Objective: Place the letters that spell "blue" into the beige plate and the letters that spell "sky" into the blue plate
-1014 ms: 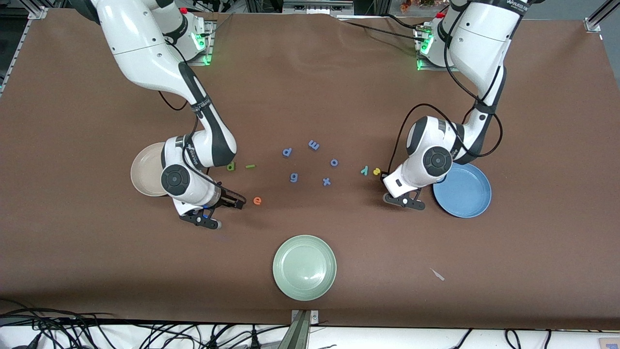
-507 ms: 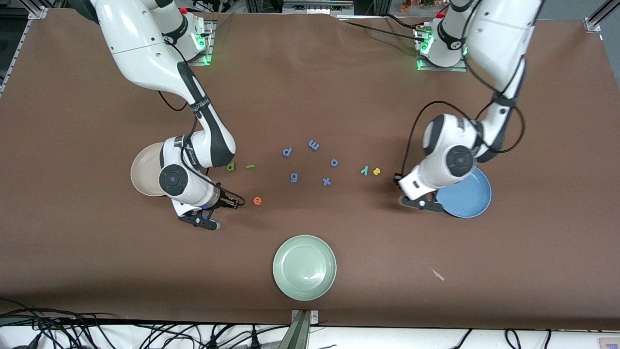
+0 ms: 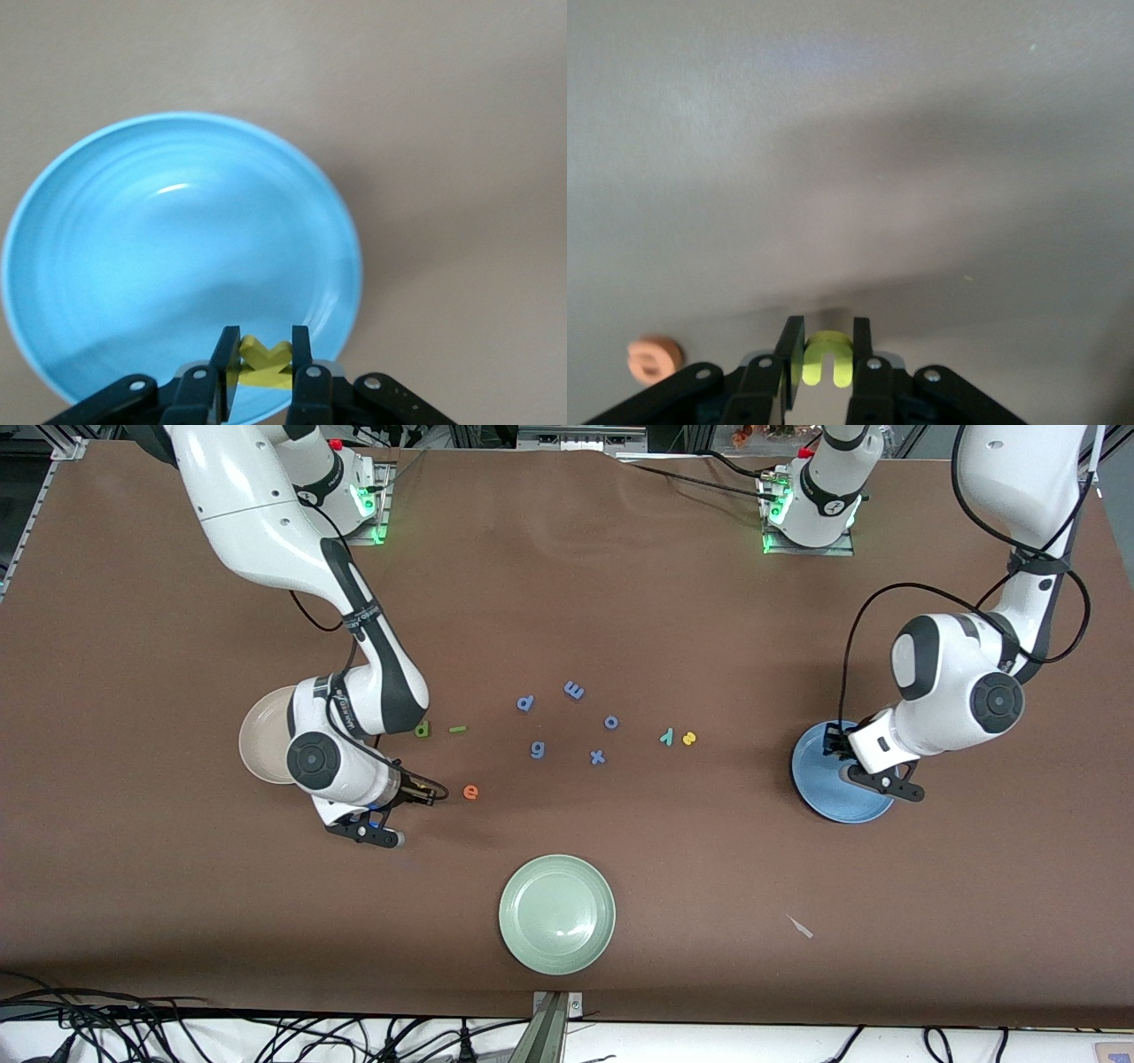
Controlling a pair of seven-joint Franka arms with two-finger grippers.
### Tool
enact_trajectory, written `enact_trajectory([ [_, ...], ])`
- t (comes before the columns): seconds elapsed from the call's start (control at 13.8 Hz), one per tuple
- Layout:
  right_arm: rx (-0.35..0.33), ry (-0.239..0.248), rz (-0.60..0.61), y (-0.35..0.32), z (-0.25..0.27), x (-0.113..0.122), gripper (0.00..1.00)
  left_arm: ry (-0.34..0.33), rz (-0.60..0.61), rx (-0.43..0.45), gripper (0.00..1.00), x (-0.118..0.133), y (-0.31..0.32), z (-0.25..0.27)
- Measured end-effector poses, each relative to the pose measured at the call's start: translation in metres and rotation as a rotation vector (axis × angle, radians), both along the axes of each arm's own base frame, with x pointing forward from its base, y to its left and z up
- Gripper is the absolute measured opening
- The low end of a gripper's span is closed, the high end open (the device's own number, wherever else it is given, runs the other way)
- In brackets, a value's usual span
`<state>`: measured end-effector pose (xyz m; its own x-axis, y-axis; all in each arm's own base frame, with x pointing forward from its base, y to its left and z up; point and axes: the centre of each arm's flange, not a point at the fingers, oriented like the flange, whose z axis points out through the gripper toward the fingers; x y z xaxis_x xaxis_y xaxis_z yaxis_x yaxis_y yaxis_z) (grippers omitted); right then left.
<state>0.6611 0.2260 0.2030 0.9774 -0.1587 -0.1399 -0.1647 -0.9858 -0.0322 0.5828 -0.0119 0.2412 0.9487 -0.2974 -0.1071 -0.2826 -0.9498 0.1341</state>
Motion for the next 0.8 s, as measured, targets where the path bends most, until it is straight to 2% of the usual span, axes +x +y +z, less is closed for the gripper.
enact_trajectory([
  [0.07, -0.007, 0.024, 0.06, -0.017, 0.01, 0.001, 0.26, 0.0, -0.005, 0.001, 0.27, -0.001, 0.003, -0.001],
  [0.14, -0.013, 0.035, 0.112, -0.038, 0.019, 0.003, 0.26, -0.002, -0.008, 0.0, 0.34, 0.0, 0.002, -0.001],
  [0.29, -0.017, 0.037, 0.198, -0.085, 0.033, 0.0, 0.26, -0.006, -0.023, -0.001, 0.53, 0.0, -0.007, 0.0],
  [0.51, -0.011, 0.05, 0.274, -0.136, 0.042, -0.022, 0.26, -0.022, -0.037, -0.017, 0.81, 0.003, -0.027, 0.004],
  [0.58, -0.008, 0.043, 0.288, -0.147, 0.041, -0.032, 0.26, -0.025, -0.03, -0.033, 0.86, 0.004, -0.034, 0.006],
  [0.8, -0.008, 0.0, 0.336, -0.173, 0.017, -0.072, 0.26, -0.022, -0.008, -0.122, 0.85, 0.0, -0.083, 0.006],
])
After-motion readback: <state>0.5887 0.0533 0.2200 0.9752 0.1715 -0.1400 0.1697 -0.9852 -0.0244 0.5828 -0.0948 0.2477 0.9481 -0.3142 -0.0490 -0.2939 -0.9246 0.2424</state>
